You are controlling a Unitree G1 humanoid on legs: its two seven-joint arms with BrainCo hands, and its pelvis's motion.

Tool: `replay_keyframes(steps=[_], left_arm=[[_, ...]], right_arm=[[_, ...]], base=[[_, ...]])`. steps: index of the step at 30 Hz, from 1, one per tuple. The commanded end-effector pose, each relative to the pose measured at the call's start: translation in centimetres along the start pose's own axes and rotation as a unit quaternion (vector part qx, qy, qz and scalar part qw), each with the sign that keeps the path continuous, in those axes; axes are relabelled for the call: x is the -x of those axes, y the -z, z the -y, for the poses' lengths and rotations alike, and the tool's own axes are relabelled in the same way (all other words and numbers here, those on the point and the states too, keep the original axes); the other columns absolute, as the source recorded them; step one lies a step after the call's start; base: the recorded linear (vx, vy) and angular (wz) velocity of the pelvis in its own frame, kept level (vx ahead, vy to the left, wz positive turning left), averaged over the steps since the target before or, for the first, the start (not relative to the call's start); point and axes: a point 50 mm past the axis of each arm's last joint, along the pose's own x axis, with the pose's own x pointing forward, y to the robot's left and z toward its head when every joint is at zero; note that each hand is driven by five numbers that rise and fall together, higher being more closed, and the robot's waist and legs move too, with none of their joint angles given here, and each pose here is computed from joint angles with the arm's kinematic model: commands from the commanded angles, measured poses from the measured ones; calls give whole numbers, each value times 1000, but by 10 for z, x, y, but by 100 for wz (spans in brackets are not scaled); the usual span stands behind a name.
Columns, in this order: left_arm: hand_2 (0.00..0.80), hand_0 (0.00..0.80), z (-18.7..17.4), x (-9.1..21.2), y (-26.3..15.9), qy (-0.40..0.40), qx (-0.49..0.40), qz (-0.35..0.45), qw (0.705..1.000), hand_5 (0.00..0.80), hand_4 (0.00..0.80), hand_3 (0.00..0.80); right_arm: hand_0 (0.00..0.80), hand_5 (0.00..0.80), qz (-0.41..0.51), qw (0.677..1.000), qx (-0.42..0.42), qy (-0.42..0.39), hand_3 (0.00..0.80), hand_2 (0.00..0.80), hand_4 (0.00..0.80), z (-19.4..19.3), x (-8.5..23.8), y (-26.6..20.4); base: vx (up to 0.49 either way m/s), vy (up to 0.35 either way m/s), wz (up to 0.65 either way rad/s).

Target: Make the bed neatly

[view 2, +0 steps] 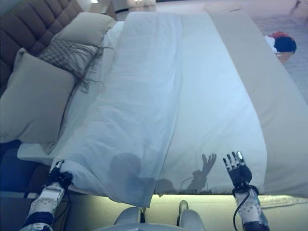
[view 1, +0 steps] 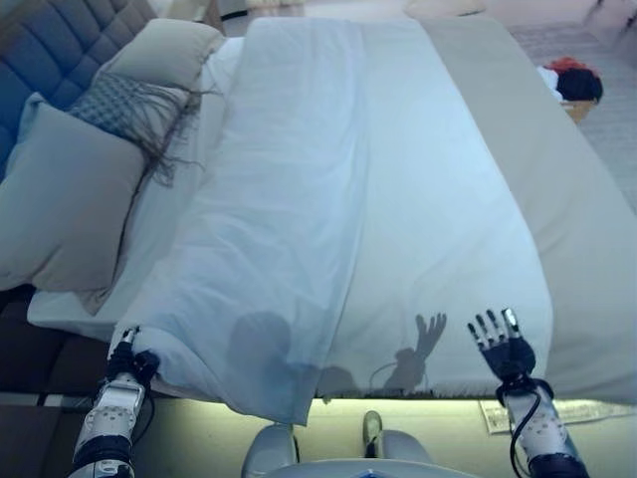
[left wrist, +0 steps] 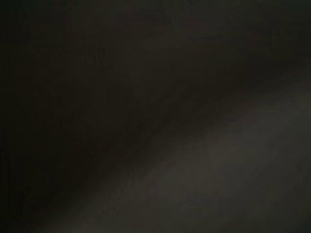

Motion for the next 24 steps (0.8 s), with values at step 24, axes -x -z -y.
replay_keyframes(steps=[24], left_arm=[[800, 800, 40, 2, -19, 120, -27, 21, 992, 800, 800, 800]], right_arm=[[0, 0, 18, 996, -66, -55, 0, 0, 0, -17, -4, -6]], base=[[3, 310, 7]])
